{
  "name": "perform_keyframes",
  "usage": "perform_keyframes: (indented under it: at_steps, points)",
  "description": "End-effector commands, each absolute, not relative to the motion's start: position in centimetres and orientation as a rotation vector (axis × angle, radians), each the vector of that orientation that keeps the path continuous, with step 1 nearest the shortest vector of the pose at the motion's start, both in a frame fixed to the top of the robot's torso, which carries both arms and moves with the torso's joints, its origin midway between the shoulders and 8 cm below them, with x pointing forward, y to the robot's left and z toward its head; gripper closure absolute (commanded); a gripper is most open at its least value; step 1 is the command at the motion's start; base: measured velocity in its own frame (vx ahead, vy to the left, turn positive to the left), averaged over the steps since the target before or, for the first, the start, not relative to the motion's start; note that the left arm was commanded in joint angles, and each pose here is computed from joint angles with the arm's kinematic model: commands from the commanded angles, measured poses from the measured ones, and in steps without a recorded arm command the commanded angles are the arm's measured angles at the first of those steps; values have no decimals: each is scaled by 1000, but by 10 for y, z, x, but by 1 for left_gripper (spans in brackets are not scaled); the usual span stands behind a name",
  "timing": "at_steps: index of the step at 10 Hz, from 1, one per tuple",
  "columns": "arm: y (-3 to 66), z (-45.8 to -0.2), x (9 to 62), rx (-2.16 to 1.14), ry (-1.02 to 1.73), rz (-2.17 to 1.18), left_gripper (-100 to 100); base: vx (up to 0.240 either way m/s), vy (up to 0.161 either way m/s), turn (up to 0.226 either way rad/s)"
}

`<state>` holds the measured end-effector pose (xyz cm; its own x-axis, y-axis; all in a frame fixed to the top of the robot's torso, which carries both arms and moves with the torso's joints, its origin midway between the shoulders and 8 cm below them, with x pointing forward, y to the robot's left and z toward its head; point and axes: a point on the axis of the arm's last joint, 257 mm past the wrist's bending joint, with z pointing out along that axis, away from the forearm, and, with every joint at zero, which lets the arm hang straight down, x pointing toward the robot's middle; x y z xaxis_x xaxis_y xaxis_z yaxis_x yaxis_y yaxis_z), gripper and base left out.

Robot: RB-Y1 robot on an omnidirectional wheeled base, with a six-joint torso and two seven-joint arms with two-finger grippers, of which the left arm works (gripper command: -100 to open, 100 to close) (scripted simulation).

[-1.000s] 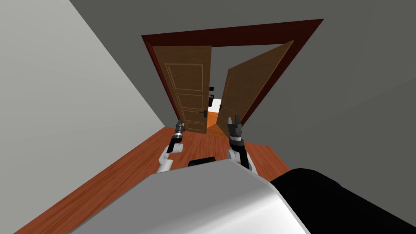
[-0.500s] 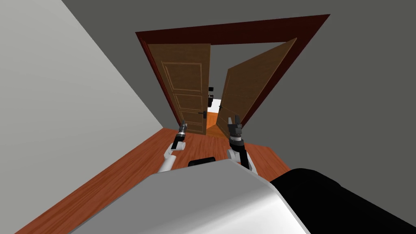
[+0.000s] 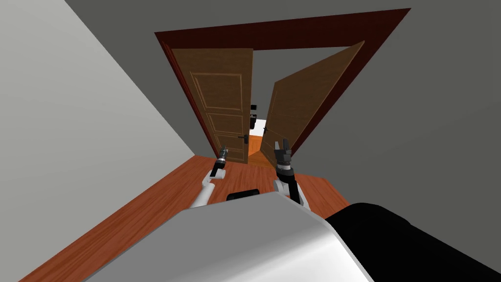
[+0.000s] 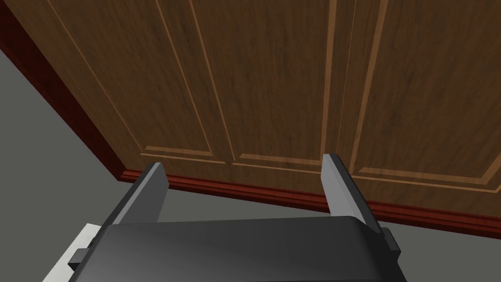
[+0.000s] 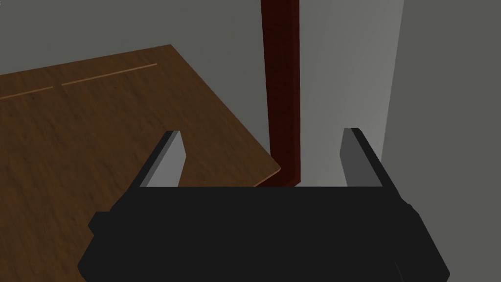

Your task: Push the door open

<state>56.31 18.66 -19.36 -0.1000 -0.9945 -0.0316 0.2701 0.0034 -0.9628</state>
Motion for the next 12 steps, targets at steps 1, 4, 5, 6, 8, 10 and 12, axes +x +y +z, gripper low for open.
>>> perform_keyframes:
  at_steps: [1, 4, 5, 6, 8, 10, 12]
  points:
    - [184, -203, 565, -955, 1104, -1385, -100, 71, -17, -9]
    - [169, -216, 578, -971, 1147, -1396, -100, 75, -19, -17]
    - [164, -224, 581, -981, 1167, -1395, -100, 111, -9, -15]
    - [159, -230, 585, -990, 1185, -1395, -100, 110, -28, -22]
    - [150, -242, 590, -1005, 1218, -1396, -100, 99, -19, -14]
    - [140, -252, 596, -1018, 1250, -1397, -100, 92, -21, -16]
    - [131, -259, 600, -1027, 1275, -1399, -100, 78, -14, -15]
